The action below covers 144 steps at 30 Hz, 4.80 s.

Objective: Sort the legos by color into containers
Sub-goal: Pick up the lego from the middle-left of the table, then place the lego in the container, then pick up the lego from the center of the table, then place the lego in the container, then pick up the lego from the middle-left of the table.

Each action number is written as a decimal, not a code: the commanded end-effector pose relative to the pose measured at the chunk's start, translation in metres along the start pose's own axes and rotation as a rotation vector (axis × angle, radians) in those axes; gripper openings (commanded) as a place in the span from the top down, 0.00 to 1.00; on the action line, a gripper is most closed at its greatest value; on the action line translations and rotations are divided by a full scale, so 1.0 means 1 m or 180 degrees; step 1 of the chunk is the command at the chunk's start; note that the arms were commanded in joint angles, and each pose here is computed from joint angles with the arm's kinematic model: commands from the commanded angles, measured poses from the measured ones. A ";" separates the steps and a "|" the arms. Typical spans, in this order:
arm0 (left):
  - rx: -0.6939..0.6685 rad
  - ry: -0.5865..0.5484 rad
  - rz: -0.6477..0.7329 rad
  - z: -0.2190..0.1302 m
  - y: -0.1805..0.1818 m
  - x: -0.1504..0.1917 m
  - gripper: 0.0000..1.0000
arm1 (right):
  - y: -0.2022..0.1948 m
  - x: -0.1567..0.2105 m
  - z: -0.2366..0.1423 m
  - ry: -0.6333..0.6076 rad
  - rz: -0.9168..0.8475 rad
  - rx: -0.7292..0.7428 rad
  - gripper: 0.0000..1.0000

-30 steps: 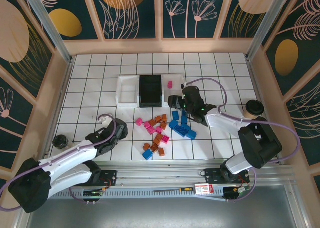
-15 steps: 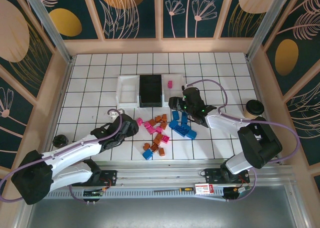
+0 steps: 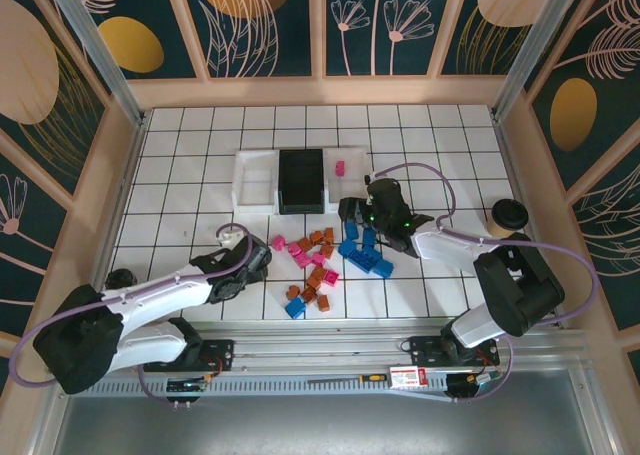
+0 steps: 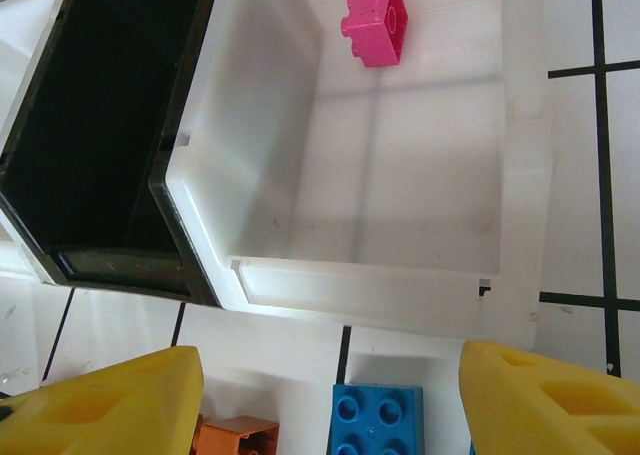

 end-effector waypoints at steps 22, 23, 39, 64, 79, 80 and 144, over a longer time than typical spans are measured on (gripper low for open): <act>0.1160 -0.0203 0.0144 -0.047 -0.118 -0.055 0.80 | -0.026 -0.003 -0.037 -0.0288 0.0216 0.0131 0.31; 0.1293 -0.0221 0.0167 -0.052 -0.136 -0.063 0.80 | -0.030 -0.001 -0.040 -0.0308 0.0246 0.0167 0.31; 0.1482 -0.0322 0.0601 0.011 -0.326 -0.148 0.79 | -0.056 0.045 -0.072 -0.0148 0.0409 0.0347 0.31; 0.2234 -0.0599 0.0397 -0.085 -0.338 -0.182 0.21 | -0.041 0.048 -0.031 0.0090 0.0539 0.0275 0.31; 0.1781 -0.0737 0.0001 -0.096 -0.164 -0.113 0.01 | -0.055 0.078 -0.013 0.0385 0.0412 0.0572 0.41; 0.1758 -0.0760 -0.0009 -0.097 -0.157 -0.111 0.01 | -0.059 0.081 -0.014 0.0410 0.0404 0.0630 0.44; 0.1261 0.0631 0.1445 -0.076 -0.082 0.122 0.22 | 0.053 -0.024 0.004 -0.0109 -0.0199 -0.0062 0.39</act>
Point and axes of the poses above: each hand's point on the last joint's axis, 136 mm out from that joint toward the fingers, its own z axis out along the fingers, its own y axis along the line the jaws close on, x = y × z, the point moved 1 cm from there along -z, back along the fingers, and after that the axes turned 5 degrees about -z, right-handed, at the moved point
